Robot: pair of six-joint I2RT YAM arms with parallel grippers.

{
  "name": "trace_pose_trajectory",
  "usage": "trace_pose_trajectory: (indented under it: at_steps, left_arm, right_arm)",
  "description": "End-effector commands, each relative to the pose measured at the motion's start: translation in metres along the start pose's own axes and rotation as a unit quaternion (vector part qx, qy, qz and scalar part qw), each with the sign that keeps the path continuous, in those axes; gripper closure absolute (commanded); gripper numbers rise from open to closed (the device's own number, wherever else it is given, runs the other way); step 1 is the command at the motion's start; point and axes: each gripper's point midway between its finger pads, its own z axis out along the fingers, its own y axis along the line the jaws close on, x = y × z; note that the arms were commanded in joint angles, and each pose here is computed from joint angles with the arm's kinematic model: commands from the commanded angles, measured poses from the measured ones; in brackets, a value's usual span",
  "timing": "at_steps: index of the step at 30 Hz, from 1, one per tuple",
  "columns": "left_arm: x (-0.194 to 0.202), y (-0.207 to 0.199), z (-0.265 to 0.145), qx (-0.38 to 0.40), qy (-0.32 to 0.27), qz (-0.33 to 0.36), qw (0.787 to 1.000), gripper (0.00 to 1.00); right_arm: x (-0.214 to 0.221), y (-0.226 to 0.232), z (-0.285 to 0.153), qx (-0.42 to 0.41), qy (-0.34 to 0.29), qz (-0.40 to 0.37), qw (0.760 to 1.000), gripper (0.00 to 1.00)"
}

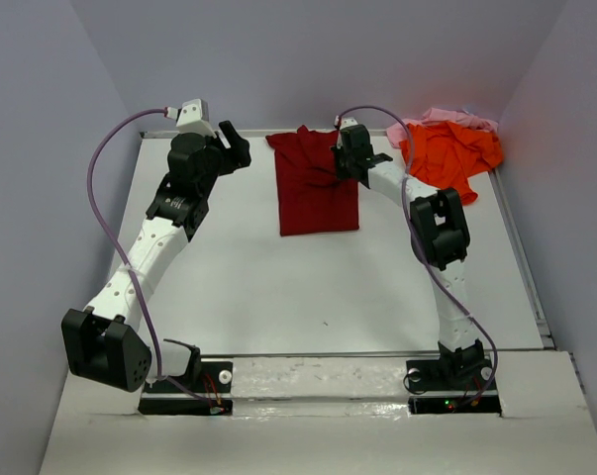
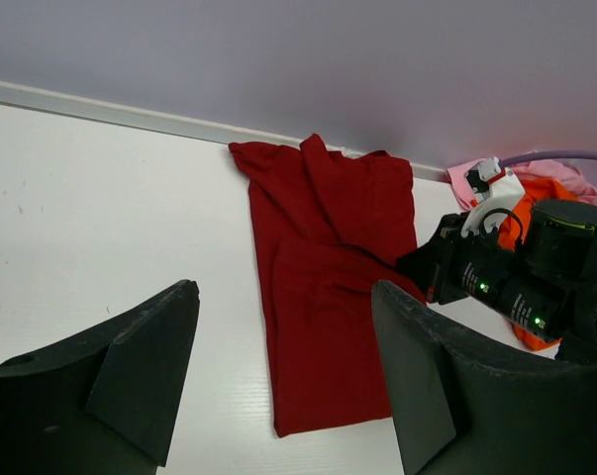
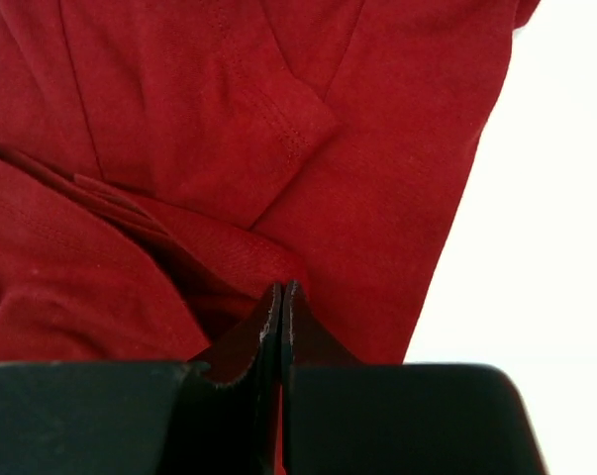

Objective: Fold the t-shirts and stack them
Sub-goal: Fold the tshirt

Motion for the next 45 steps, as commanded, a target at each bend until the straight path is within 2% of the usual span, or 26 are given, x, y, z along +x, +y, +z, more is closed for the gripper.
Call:
trace_pose_trajectory:
  at_steps: [1, 6, 7, 8, 10, 11, 12, 15, 20, 21, 26, 32, 45]
  left_arm:
    - [-0.019, -0.008, -0.006, 0.019, -0.032, -0.005, 0.999, 0.20]
    - [-0.021, -0.008, -0.007, 0.020, -0.034, -0.005, 0.999, 0.20]
    - [-0.021, -0.009, -0.008, 0.021, -0.035, -0.005, 0.999, 0.20]
    - [-0.022, -0.009, -0.008, 0.022, -0.036, -0.005, 0.999, 0.20]
    - [-0.022, -0.009, -0.008, 0.021, -0.037, -0.006, 0.999, 0.20]
    - [-0.023, -0.010, -0.009, 0.022, -0.037, -0.006, 0.999, 0.20]
    - [-0.023, -0.010, -0.009, 0.023, -0.038, -0.006, 0.999, 0.20]
    - [-0.023, -0.010, -0.010, 0.024, -0.039, -0.007, 0.999, 0.21]
    - [-0.026, -0.011, -0.011, 0.026, -0.042, -0.007, 0.999, 0.20]
    - [-0.025, -0.011, -0.011, 0.025, -0.041, -0.008, 0.999, 0.21]
    - [-0.025, -0.011, -0.011, 0.027, -0.040, -0.008, 0.999, 0.20]
    - [-0.024, -0.011, -0.011, 0.026, -0.040, -0.008, 0.999, 0.20]
    - [-0.025, -0.010, -0.011, 0.023, -0.041, -0.006, 0.999, 0.21]
  right_arm:
    - [-0.051, 0.010, -0.026, -0.021, -0.055, 0.002, 0.998, 1.00]
    - [-0.070, 0.017, -0.046, -0.016, -0.079, -0.020, 0.997, 1.00]
    - [-0.072, 0.021, -0.050, -0.016, -0.082, -0.024, 0.996, 0.73]
    - [-0.076, 0.019, -0.056, -0.014, -0.087, -0.029, 0.996, 0.56]
    - [-0.078, 0.025, -0.064, -0.016, -0.091, -0.035, 0.995, 0.33]
    - [-0.073, 0.026, -0.065, -0.011, -0.089, -0.036, 0.995, 0.26]
    - [-0.078, 0.030, -0.073, -0.010, -0.098, -0.054, 0.994, 0.13]
    - [-0.069, 0.028, -0.080, 0.003, -0.092, -0.056, 0.994, 0.12]
    - [-0.042, 0.041, -0.087, -0.018, -0.079, -0.035, 0.996, 0.29]
    - [-0.034, 0.047, -0.087, -0.024, -0.072, -0.036, 0.996, 0.37]
    - [-0.015, 0.057, -0.080, -0.038, -0.050, -0.027, 0.998, 0.43]
    - [-0.004, 0.061, -0.064, -0.040, -0.035, -0.028, 0.998, 0.33]
    - [0.011, 0.069, -0.021, -0.039, -0.010, -0.028, 0.999, 0.33]
